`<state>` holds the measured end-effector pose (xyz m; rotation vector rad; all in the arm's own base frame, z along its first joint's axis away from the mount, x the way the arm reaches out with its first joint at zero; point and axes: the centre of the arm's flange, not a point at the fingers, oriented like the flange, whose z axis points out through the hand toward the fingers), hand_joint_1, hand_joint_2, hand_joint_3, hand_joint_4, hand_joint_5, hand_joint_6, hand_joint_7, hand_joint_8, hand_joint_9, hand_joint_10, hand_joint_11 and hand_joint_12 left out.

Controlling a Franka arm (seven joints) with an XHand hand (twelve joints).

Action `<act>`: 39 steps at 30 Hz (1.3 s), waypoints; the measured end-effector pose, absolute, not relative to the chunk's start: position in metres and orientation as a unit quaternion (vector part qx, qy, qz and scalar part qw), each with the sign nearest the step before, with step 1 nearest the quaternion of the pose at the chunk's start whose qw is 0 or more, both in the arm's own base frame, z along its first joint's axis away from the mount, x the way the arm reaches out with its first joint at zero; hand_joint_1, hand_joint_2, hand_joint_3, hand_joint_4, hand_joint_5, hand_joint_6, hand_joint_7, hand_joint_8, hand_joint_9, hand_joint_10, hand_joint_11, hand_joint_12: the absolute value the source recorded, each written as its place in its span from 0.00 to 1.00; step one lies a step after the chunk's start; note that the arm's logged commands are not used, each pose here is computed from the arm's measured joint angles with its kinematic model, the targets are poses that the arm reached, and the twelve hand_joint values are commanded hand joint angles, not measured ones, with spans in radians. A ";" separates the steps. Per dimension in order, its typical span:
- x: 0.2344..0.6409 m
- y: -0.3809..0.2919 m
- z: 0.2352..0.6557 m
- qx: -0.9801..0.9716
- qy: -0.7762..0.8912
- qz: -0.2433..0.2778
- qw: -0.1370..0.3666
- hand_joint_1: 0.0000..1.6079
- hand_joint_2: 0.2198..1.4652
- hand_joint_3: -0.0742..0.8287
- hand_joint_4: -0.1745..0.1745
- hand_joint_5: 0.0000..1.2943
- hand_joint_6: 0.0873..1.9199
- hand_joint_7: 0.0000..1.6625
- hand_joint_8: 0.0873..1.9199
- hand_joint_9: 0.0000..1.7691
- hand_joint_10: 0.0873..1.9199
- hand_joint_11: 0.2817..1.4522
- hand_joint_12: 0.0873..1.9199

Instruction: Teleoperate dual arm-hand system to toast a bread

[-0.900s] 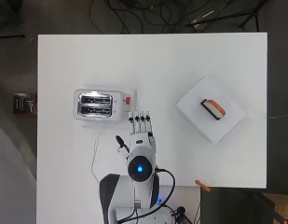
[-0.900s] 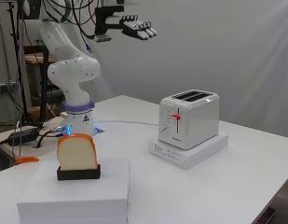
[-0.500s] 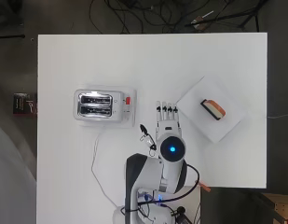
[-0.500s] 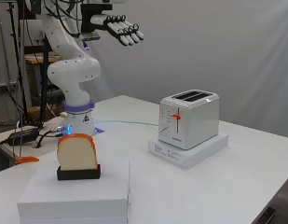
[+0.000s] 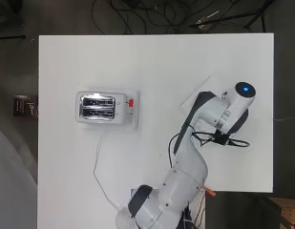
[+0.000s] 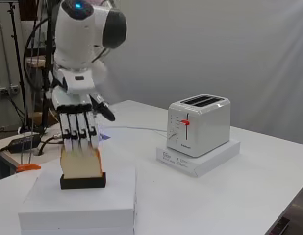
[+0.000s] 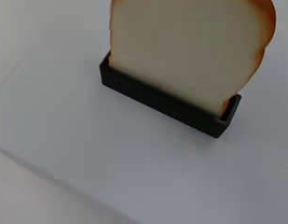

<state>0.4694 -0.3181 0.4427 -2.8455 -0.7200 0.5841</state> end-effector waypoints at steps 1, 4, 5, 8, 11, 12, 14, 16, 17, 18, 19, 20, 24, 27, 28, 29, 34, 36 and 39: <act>0.477 -0.326 0.429 -0.948 -0.232 0.207 0.075 0.00 0.63 0.07 0.68 0.37 0.00 0.35 0.00 0.40 0.00 0.23 0.00; 0.496 -0.341 0.404 -0.947 -0.218 0.223 0.075 0.00 0.63 0.08 0.71 0.41 0.00 0.39 0.00 0.44 0.00 0.26 0.00; 0.500 -0.343 0.401 -0.948 -0.217 0.222 0.074 0.00 0.64 0.08 0.71 0.42 0.00 0.40 0.00 0.45 0.00 0.28 0.00; 0.493 -0.346 0.397 -0.950 -0.221 0.208 0.078 0.02 0.66 0.09 0.74 0.45 0.00 0.40 0.00 0.45 0.00 0.26 0.00; 0.470 -0.350 0.385 -0.948 -0.229 0.195 0.104 0.07 0.66 0.09 0.75 0.46 0.00 0.38 0.00 0.40 0.00 0.23 0.00; 0.462 -0.353 0.377 -0.946 -0.235 0.190 0.118 0.09 0.66 0.09 0.75 0.45 0.00 0.37 0.00 0.39 0.00 0.23 0.00; 0.451 -0.363 0.371 -0.943 -0.250 0.173 0.134 0.11 0.66 0.08 0.74 0.44 0.00 0.36 0.00 0.37 0.00 0.21 0.00; 0.444 -0.376 0.370 -0.941 -0.264 0.154 0.142 0.12 0.65 0.08 0.73 0.42 0.00 0.35 0.00 0.36 0.00 0.20 0.00; 0.441 -0.382 0.370 -0.941 -0.271 0.144 0.143 0.13 0.65 0.08 0.71 0.41 0.00 0.35 0.00 0.36 0.00 0.20 0.00; 0.437 -0.388 0.370 -0.941 -0.277 0.134 0.142 0.13 0.65 0.08 0.70 0.40 0.00 0.35 0.00 0.36 0.00 0.20 0.00; 0.432 -0.393 0.369 -0.941 -0.281 0.127 0.142 0.18 0.68 0.08 0.66 0.45 0.00 0.43 0.00 0.44 0.00 0.25 0.00; 0.429 -0.396 0.369 -0.940 -0.283 0.123 0.144 0.43 0.68 0.08 0.41 0.52 0.18 0.54 0.07 0.57 0.07 0.34 0.00; 0.424 -0.402 0.359 -0.939 -0.288 0.098 0.161 0.80 0.73 0.08 0.06 0.55 0.63 0.62 0.39 0.67 0.32 0.49 0.01; 0.426 -0.396 0.354 -0.934 -0.300 0.058 0.184 0.77 0.76 0.08 0.02 0.53 0.67 0.65 0.44 0.76 0.07 0.50 0.04; 0.426 -0.391 0.357 -0.935 -0.300 0.051 0.184 0.77 0.76 0.08 0.01 0.53 0.67 0.65 0.45 0.79 0.03 0.47 0.12; 0.425 -0.387 0.367 -0.937 -0.298 0.049 0.177 0.77 0.77 0.08 0.00 0.53 0.66 0.64 0.47 0.81 0.00 0.43 0.23; 0.414 -0.371 0.474 -0.942 -0.327 0.014 0.074 0.76 0.79 0.09 0.00 0.50 0.66 0.59 0.58 0.83 0.00 0.29 0.41; 0.430 -0.341 0.496 -0.926 -0.372 -0.014 0.065 0.75 0.81 0.08 0.00 0.46 0.69 0.57 0.62 0.81 0.00 0.30 0.37; 0.489 -0.252 0.508 -0.881 -0.463 -0.051 0.081 0.75 0.81 0.08 0.00 0.47 0.69 0.57 0.61 0.81 0.00 0.31 0.34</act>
